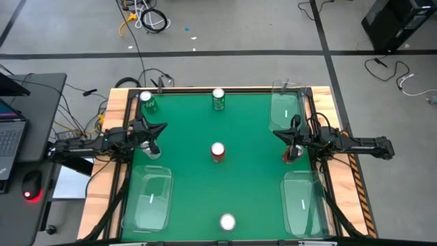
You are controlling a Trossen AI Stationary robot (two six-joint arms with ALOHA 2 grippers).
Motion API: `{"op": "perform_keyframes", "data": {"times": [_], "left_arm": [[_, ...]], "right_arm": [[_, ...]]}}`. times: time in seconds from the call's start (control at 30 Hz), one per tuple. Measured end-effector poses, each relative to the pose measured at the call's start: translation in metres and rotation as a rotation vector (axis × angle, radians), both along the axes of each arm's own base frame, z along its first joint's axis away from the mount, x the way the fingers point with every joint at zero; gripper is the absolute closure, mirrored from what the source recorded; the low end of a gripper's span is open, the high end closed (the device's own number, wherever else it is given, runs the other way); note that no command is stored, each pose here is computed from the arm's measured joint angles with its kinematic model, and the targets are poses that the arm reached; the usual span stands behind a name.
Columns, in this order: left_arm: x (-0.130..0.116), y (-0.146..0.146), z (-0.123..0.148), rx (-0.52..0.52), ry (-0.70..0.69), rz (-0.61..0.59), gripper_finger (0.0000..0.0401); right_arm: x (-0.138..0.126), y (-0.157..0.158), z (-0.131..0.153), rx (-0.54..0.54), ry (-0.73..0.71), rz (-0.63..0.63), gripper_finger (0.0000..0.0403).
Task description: Sort soda cans
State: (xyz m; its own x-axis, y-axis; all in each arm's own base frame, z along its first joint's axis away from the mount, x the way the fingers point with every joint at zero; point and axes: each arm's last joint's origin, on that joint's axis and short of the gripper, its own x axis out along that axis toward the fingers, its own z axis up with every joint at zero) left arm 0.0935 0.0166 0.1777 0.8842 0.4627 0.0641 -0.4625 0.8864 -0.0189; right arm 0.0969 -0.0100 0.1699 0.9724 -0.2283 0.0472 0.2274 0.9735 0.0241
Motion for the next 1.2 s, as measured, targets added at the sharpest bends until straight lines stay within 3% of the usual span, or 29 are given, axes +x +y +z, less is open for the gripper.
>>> {"op": "perform_keyframes", "data": {"times": [0.17, 0.73, 1.07, 1.2], "left_arm": [[0.000, 0.000, 0.000, 0.077, 0.041, 0.022, 0.0389], [0.000, 0.000, 0.000, 0.072, 0.039, 0.021, 0.0389], [-0.001, 0.000, 0.008, 0.068, -0.049, 0.013, 0.0389], [0.000, -0.001, 0.008, 0.059, -0.057, -0.039, 0.0389]], "right_arm": [[0.000, 0.000, 0.000, 0.000, -0.001, 0.000, 0.0398], [0.000, 0.000, 0.001, -0.001, -0.010, 0.000, 0.0398], [-0.006, 0.000, 0.030, -0.067, -0.301, -0.010, 0.0402], [-0.005, 0.002, 0.046, -0.047, -0.311, 0.047, 0.0403]]}}
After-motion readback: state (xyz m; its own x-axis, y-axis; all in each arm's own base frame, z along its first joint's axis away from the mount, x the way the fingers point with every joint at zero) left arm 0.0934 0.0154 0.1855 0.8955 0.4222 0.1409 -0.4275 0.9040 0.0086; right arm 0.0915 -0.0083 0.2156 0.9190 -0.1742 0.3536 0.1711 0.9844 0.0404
